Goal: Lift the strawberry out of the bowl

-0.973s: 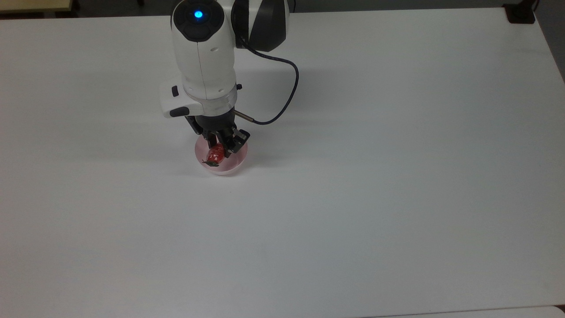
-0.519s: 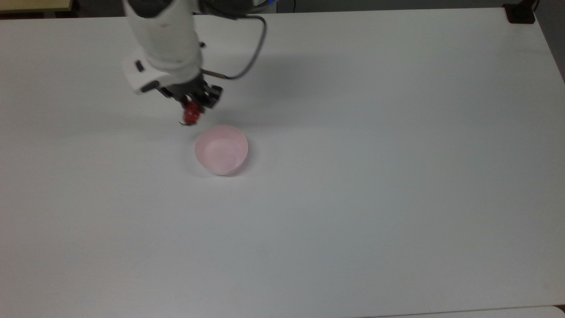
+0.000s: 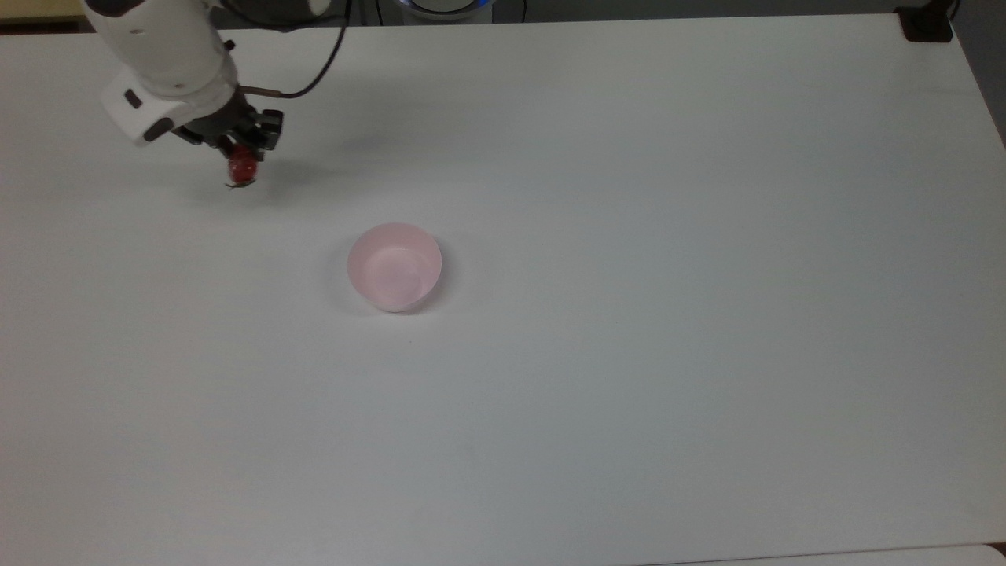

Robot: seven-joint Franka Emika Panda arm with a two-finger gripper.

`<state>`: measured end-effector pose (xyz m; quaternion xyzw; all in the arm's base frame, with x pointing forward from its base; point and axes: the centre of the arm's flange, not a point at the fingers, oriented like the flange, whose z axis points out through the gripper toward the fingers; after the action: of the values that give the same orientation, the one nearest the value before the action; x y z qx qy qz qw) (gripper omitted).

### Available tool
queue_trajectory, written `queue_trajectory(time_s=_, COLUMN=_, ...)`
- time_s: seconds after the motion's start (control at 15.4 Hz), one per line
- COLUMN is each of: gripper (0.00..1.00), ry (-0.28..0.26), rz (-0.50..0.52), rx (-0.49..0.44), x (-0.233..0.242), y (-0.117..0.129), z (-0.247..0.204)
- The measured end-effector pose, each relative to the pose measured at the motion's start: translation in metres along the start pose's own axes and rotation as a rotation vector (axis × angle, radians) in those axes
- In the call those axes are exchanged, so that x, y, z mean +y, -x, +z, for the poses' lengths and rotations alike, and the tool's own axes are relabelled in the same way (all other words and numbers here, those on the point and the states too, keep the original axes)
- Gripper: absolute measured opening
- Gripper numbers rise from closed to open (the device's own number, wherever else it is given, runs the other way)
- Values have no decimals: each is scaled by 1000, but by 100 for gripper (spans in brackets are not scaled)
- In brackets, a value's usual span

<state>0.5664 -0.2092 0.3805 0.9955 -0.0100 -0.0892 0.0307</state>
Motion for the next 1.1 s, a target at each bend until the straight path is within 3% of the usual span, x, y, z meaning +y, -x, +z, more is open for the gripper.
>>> queue_trajectory(time_s=0.39, gripper=37, ry=40, rz=7, rx=81, x=51, y=28, z=70)
queue_trajectory(time_s=0.65, gripper=35, ry=49, rz=12, rx=96, x=55, y=32, z=69)
queue_trajectory(time_s=0.84, gripper=60, ry=52, rz=32, rx=118, x=57, y=32, z=49)
queue_trajectory(time_s=1.1, gripper=100, ry=-54, rz=126, rx=119, x=43, y=39, z=-57)
